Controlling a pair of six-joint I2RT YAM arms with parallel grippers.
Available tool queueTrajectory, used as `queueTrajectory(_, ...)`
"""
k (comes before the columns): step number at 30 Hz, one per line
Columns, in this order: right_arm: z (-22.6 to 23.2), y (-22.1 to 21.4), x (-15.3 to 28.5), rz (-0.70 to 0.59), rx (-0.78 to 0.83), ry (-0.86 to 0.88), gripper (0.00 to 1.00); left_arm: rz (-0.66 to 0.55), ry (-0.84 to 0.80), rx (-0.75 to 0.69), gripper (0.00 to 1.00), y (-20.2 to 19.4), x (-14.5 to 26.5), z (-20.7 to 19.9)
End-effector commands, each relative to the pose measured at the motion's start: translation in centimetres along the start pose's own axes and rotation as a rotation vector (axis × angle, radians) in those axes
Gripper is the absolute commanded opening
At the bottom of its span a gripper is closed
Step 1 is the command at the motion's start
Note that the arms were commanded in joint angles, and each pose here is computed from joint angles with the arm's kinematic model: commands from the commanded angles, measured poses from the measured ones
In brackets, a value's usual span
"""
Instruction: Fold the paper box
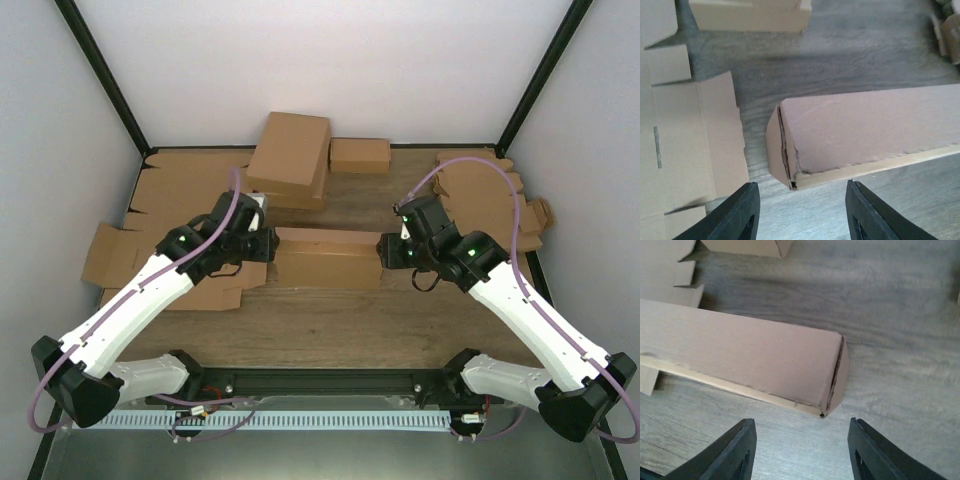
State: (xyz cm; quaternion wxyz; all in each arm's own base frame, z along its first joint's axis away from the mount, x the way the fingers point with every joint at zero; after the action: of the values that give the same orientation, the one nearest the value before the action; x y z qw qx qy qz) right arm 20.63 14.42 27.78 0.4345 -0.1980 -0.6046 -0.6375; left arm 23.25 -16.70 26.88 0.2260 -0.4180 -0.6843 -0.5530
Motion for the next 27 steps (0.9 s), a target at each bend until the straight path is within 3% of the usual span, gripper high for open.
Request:
queueTrajectory(1, 0.5, 1.8, 3.0, -0.064, 0.046, 0.026, 0.54, -0.053, -0.033, -0.007, 0.51, 1.5, 3.2, -0.3)
queueTrajectory(3, 0.8, 2.6, 3.9, -0.087, 0.06, 0.058, 0.54, -0.068, -0.051, -0.005, 0.49, 2.2, 4.2, -0.3)
queueTrajectory(5, 1.6, 3.5, 4.6, -0.113, 0.081, 0.132, 0.48, -0.094, -0.128, -0.006, 0.36, 3.2, 4.9, -0.8)
queueTrajectory(7, 2.6, 4.6, 5.1, -0.144, 0.099, 0.243, 0.33, -0.093, -0.258, -0.006, 0.17, 4.0, 5.0, -1.9)
queueTrajectory(8, 3.2, 5.3, 5.2, -0.172, 0.105, 0.312, 0.2, -0.084, -0.333, -0.009, 0.07, 4.4, 5.0, -2.6)
queueTrajectory(10, 4.1, 6.0, 4.7, -0.178, 0.1, 0.435, 0.02, -0.047, -0.501, -0.004, 0.04, 4.8, 4.5, -4.1)
queueTrajectory(13, 4.8, 6.6, 3.4, -0.162, 0.074, 0.612, 0.01, -0.037, -0.637, 0.011, 0.04, 5.6, 3.5, -4.8)
queueTrajectory(20, 2.5, 6.3, 0.0, -0.124, -0.026, 0.846, 0.01, 0.009, -0.711, 0.044, 0.04, 5.0, 0.3, -3.4)
queueTrajectory(27, -0.8, 4.4, -3.2, -0.063, -0.119, 0.888, 0.01, 0.032, -0.746, 0.125, 0.04, 2.9, -2.2, 0.1)
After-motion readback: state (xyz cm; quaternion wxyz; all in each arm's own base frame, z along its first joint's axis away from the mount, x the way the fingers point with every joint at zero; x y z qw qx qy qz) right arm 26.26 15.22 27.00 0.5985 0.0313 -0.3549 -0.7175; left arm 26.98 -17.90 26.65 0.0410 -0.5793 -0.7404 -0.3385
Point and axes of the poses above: each gripper's point midway between its finger pads, its own x axis back along the fingers, its own z axis along the line the jaws close on, y = z × x, the point moved 6 cm from there along x, back along the fingers, and after that the axes turned 5 degrees about x, right-handed, at the moved point
